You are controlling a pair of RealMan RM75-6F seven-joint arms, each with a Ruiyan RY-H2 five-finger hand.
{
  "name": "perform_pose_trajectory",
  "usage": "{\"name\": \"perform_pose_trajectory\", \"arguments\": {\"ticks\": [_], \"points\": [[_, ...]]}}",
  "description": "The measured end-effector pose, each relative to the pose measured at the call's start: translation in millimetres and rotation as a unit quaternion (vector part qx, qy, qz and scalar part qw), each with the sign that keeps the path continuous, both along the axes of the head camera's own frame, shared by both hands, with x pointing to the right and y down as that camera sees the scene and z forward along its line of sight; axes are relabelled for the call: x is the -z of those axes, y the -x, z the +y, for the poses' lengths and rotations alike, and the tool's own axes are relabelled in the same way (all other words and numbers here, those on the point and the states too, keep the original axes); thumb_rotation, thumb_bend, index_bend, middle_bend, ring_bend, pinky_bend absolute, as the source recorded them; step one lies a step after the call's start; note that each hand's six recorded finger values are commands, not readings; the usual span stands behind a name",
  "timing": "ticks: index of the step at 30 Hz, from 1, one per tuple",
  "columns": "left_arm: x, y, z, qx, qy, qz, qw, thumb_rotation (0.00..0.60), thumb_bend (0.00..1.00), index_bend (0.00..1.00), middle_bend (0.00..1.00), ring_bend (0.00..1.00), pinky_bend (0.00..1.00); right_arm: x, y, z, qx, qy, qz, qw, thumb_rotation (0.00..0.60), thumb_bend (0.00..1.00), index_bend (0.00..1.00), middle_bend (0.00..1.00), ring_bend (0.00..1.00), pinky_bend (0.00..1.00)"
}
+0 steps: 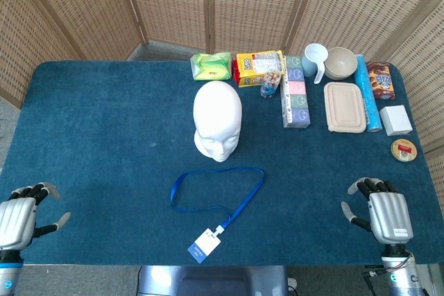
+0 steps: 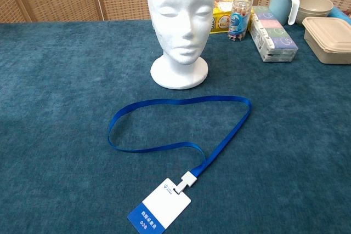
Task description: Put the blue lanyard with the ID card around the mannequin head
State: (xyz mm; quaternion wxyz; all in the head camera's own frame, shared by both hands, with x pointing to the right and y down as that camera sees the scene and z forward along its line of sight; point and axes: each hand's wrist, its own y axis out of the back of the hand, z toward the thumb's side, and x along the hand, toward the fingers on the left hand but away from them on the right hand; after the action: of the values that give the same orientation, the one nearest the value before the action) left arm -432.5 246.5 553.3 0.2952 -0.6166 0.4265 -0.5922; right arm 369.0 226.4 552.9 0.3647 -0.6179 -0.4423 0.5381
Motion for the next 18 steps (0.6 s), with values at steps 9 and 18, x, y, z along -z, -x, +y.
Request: {"name": "perform_pose_trajectory", "arguments": {"ticks": [9,18], "points": [[-1,-4,-6,-0.004,-0.005,0.001,1.0000,0.508,0.21,0.46,0.36,0.34,0.27,-2,0,-2,-0.001,0.005,-0.008,1.0000,0.477,0.36,0.47,0.44,0.38,0.33],[1,-4,-12,-0.007,-0.008,-0.003,0.9999,0.508,0.21,0.46,0.36,0.34,0.27,-5,6,-10,0.006,0.006,-0.014,0.9999,0.479,0.36,0.47,0.44,0.39,0.38]]}}
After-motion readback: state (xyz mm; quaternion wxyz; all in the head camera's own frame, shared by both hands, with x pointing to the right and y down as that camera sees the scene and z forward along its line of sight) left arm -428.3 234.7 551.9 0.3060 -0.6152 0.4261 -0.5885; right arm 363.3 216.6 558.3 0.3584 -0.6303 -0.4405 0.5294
